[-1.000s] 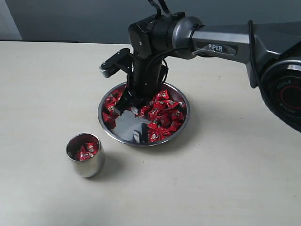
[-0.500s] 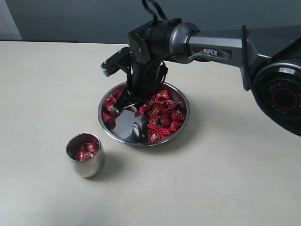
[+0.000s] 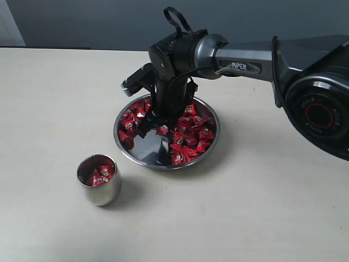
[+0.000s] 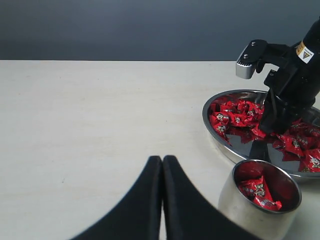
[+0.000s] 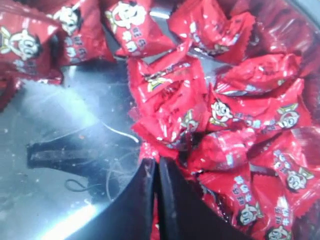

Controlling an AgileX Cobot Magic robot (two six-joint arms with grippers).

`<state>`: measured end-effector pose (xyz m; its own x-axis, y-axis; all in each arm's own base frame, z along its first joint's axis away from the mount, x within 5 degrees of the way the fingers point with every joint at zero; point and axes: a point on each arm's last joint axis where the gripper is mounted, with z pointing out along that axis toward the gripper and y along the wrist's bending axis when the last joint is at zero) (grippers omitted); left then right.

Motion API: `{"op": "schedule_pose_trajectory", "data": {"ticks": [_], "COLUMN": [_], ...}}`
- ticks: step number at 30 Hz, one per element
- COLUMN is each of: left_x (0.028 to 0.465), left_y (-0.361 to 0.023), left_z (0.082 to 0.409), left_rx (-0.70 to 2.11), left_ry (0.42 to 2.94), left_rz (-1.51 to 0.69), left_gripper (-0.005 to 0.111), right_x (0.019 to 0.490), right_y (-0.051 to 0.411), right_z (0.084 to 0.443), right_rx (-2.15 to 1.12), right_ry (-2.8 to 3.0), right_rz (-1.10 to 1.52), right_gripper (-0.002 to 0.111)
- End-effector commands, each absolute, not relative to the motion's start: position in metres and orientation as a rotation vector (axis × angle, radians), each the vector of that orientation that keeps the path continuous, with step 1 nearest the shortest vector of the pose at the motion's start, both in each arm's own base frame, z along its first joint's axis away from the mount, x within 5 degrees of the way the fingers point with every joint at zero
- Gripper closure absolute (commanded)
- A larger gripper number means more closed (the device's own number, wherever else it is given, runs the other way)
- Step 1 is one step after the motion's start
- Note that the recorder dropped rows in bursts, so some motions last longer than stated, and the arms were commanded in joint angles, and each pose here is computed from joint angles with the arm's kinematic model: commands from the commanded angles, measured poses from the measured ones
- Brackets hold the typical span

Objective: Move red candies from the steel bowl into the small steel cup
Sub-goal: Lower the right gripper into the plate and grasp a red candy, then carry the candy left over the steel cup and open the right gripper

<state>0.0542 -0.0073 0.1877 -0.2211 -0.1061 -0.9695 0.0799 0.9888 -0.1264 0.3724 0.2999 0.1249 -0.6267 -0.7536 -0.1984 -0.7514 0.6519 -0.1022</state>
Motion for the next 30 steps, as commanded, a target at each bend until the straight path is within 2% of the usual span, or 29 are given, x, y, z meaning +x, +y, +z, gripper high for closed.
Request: {"op": "schedule_pose_trajectory", "data": {"ticks": [1,7,18,21,26,30], "left_x": [0.054,0.054,0.054,0.054,0.054,0.054], "left_y": [-0.007,-0.007,-0.007,-0.007,-0.007,-0.007], "left_z": [0.187,0.187,0.187,0.187,0.187,0.187], "left_rx": [-0.024,-0.024,-0.024,-0.024,-0.024,-0.024], "left_ry": [1.775,1.775,1.775,1.775,1.775,1.775], "left_rz": [-0.167,-0.167,-0.167,-0.167,-0.167,-0.167], "left_gripper": [0.106,0.106,0.106,0.106,0.106,0.106], "right_x": [0.372,0.370,0.348,0.338,0.309,0.289], "right_y": [0.297,0.299,0.307,0.307,0.315,0.331], "right_z": [0.121,0.144,0.220,0.235,0.253,0.255], "right_rx": [-1.229,-1.202,-1.153,-1.193,-1.400,-1.519], "right_ry": [2.672,2.640,2.562,2.552,2.535,2.491], "right_rz": [-0.023,0.018,0.380,0.476,0.814,0.869], "right_gripper": [0.108,0.108,0.108,0.108,0.108,0.108]}}
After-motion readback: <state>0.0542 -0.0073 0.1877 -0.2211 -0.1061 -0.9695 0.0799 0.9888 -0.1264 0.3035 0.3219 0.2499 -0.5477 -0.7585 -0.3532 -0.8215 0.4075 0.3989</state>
